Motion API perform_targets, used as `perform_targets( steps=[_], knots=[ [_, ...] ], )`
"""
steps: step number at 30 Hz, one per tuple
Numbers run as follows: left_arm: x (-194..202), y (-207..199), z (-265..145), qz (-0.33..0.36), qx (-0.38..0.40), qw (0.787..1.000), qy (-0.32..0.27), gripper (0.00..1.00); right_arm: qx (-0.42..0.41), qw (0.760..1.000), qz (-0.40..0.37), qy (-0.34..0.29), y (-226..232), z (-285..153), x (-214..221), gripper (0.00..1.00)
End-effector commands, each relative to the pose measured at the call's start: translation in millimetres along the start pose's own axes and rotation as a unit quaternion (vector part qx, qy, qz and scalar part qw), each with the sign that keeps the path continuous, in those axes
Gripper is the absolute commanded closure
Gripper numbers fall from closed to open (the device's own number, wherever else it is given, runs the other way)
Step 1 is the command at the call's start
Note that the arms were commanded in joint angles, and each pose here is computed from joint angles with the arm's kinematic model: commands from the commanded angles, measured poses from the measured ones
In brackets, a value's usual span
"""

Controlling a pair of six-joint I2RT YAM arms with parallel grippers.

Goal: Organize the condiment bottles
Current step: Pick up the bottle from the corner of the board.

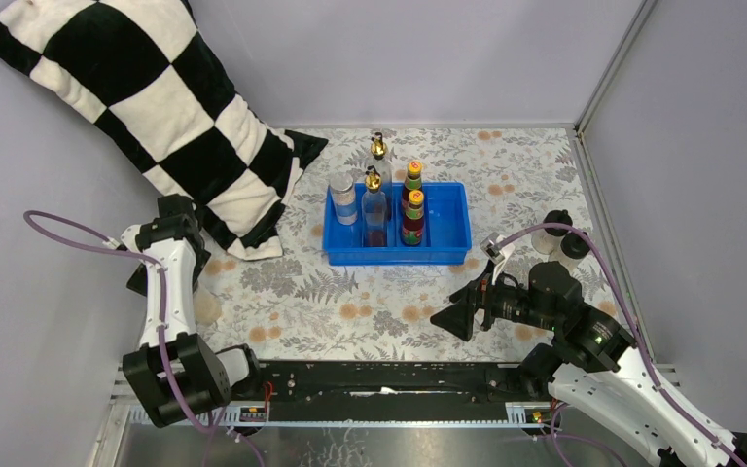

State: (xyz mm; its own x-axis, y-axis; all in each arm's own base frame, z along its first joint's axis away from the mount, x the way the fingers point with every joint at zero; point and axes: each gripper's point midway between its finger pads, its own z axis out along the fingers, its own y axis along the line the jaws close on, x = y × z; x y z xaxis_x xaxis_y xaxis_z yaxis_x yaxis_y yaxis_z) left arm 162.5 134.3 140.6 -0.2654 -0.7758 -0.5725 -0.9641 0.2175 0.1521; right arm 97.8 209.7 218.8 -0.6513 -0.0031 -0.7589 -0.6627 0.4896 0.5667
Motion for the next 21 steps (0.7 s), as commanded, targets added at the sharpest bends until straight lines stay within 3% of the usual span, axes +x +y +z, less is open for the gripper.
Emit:
perform_targets(
  steps=[1,5,10,13,17,21],
  knots=[
    [-5.6,-17.6,10.4,0.003,0.035,0.999,0.0,0.01,-0.016,1.0,-0.004,-0.011,5.5,0.5,-4.8,0.0],
    [-6.7,-21.7,14.9,0.005,0.043,0.999,0.002,0.08,-0.014,1.0,-0.003,-0.007,3.9,3.0,-3.6,0.0],
    [-8.8,-31.0,16.0,0.01,0.067,0.998,0.002,0.43,-0.013,1.0,-0.004,-0.006,2.3,4.5,-2.8,0.0],
    [-9.8,-31.8,16.4,0.012,0.069,0.998,0.001,0.53,-0.01,1.0,-0.003,-0.004,0.1,5.8,-1.0,0.0],
    [-6.9,-40.6,14.7,0.027,0.094,0.995,0.01,0.78,-0.008,1.0,-0.001,-0.002,-2.1,7.9,0.7,0.0],
    [4.7,-67.1,5.0,0.071,0.176,0.981,0.036,0.84,-0.007,1.0,0.0,-0.004,-2.0,9.1,-1.5,0.0]
  ],
)
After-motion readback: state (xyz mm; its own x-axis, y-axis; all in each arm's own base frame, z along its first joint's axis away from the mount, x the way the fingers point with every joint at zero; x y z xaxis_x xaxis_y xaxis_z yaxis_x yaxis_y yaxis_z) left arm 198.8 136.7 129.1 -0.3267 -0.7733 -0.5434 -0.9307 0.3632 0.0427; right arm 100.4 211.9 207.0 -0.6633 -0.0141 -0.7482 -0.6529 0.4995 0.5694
